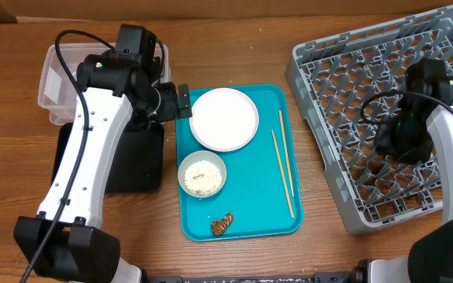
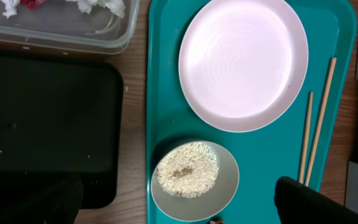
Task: Sort waste into correct bins and load items into the dishwasher
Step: 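Withdraw right gripper from the dish rack, then reach left gripper to the white rice bowl and grasp its rim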
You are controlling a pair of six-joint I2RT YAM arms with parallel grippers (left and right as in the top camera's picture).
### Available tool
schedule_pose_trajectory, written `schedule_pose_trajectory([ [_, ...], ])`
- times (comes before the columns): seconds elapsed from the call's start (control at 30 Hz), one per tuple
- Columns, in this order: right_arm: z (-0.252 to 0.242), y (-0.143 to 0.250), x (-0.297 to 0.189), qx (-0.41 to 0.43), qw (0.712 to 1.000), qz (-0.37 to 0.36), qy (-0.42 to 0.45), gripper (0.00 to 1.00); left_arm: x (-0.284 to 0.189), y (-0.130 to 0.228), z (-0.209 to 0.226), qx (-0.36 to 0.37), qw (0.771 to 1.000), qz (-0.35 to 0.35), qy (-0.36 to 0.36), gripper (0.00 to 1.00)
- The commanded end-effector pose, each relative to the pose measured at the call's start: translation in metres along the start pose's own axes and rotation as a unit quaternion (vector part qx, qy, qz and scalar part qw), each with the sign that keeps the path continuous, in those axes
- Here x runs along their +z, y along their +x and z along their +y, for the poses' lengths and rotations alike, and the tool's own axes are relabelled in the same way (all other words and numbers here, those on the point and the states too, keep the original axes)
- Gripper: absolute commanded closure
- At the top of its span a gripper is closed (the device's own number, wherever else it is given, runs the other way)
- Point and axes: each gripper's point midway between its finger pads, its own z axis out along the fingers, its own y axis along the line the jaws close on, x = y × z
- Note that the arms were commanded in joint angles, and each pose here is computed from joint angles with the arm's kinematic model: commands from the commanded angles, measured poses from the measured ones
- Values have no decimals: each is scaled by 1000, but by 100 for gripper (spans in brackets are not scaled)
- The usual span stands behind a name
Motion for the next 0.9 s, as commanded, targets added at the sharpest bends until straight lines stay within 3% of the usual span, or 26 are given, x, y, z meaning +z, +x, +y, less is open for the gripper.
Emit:
schedule_pose_trajectory([
  [0.0,-3,18,12,10,999,34,5,72,-8,-2,-4,7,1000,-11,3,0],
  [0.1,-3,34,27,9,998,68,3,80,-8,-2,-4,7,1000,-11,3,0],
  [0.33,1,53,57,11,994,105,-10,82,-8,-2,-4,7,1000,-11,3,0],
  [0.6,27,59,55,-1,989,123,-86,82,-8,-2,-4,7,1000,-11,3,0],
  [0.87,29,61,54,-11,988,126,-92,82,-8,-2,-4,7,1000,-12,3,0],
])
